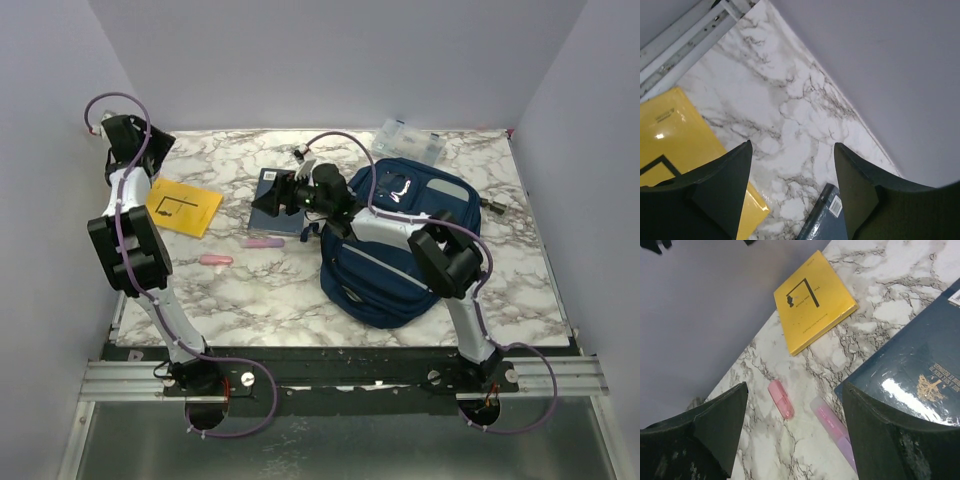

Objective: Pack the student bag
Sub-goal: Adjust the book at the center of the board.

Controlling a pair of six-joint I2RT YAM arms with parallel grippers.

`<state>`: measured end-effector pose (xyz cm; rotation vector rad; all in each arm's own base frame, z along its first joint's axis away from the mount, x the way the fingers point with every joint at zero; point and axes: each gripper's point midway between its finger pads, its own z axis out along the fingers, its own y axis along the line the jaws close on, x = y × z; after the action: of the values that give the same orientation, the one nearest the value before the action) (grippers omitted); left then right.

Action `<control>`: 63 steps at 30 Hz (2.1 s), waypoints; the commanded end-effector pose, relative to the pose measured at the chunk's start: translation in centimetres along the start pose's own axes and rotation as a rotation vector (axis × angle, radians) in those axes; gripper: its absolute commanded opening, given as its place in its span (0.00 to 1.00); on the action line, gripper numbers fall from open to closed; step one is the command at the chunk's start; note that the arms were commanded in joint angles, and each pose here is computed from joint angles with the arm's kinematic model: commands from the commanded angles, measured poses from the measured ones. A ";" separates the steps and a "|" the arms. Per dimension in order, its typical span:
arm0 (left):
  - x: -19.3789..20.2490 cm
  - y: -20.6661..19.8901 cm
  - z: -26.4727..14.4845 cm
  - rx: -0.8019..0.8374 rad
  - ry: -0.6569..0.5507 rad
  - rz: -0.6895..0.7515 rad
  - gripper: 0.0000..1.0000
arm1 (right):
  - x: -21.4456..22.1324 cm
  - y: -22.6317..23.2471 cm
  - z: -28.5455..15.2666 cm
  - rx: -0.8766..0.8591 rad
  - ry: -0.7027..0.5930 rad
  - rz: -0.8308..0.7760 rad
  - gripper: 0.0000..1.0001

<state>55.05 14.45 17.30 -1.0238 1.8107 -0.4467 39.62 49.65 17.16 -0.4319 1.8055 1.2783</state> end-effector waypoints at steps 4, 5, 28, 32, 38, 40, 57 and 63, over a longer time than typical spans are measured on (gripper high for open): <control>1.5 2.4 3.9 -0.098 0.079 -0.021 0.70 | 0.3 0.6 -2.3 0.026 0.044 -0.045 0.79; 2.2 2.9 4.4 -0.122 0.097 -0.118 0.71 | 0.3 0.7 -2.6 0.025 0.040 -0.045 0.79; 10.6 0.4 6.6 -0.232 0.349 -0.280 0.77 | -0.4 2.0 -7.0 0.066 0.018 -0.059 0.79; 13.1 2.0 3.9 -0.294 0.426 -0.286 0.78 | -1.0 2.7 -7.0 0.044 0.003 -0.052 0.79; 16.6 3.9 -1.6 -0.285 0.567 -0.234 0.99 | -1.1 3.8 -7.5 0.002 -0.003 -0.033 0.79; 17.7 5.7 -4.5 -0.348 0.599 -0.287 0.98 | -1.0 4.0 -7.7 -0.005 -0.003 -0.032 0.79; 11.1 8.2 -15.1 -0.189 0.341 0.119 0.98 | 5.6 5.2 -0.5 -0.063 0.096 0.047 0.79; 10.3 6.0 -17.4 -0.118 0.339 0.135 0.98 | 8.6 4.3 5.1 0.052 0.107 0.062 0.79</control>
<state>36.00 7.67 12.35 -1.0594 2.2202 -0.4525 32.77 55.15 14.13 -0.5086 1.8849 1.3552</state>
